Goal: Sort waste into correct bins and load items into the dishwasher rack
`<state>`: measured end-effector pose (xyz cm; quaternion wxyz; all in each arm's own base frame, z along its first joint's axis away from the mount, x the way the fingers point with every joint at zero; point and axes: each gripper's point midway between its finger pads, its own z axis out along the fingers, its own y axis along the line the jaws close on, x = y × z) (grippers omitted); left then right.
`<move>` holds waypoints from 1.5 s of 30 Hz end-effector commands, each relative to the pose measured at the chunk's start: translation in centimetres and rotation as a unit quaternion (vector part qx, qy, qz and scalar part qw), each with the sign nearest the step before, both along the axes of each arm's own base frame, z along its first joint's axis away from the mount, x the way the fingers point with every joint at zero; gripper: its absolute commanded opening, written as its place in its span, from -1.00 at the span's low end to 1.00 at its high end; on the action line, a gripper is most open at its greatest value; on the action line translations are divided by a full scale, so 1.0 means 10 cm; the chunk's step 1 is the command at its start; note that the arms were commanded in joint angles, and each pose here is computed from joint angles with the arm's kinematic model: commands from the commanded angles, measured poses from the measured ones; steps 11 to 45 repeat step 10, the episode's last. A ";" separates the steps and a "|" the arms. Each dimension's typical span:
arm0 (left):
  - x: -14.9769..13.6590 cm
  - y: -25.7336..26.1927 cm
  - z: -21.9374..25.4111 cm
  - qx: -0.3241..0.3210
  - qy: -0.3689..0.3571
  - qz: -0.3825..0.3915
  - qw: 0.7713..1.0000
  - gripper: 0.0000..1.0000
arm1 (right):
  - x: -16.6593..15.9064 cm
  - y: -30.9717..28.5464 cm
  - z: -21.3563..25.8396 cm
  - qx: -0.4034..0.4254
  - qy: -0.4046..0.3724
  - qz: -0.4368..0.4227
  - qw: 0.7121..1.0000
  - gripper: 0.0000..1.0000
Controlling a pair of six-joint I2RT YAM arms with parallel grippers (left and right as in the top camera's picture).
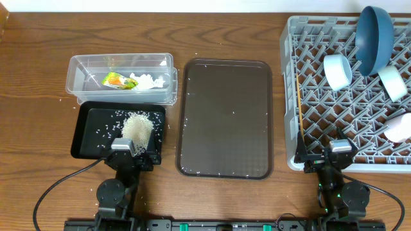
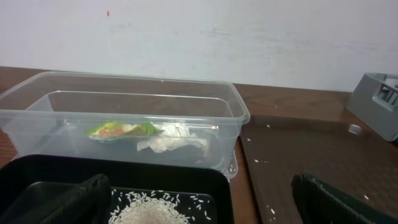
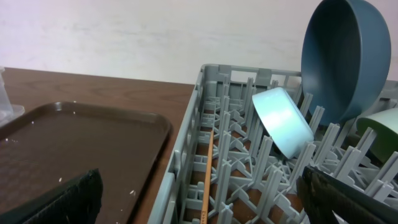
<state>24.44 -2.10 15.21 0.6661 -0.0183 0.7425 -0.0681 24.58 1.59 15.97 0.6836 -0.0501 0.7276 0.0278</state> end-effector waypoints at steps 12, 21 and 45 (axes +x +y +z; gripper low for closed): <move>-0.01 0.04 -0.16 0.008 0.025 0.008 1.000 0.89 | -0.01 0.01 0.00 -0.006 -0.003 0.004 1.000 0.99; -0.01 0.04 -0.16 0.008 0.025 0.008 1.000 0.89 | -0.01 0.01 0.00 -0.006 -0.003 0.004 1.000 0.99; -0.01 0.04 -0.16 0.008 0.025 0.008 1.000 0.89 | -0.01 0.01 0.00 -0.006 -0.003 0.004 1.000 0.99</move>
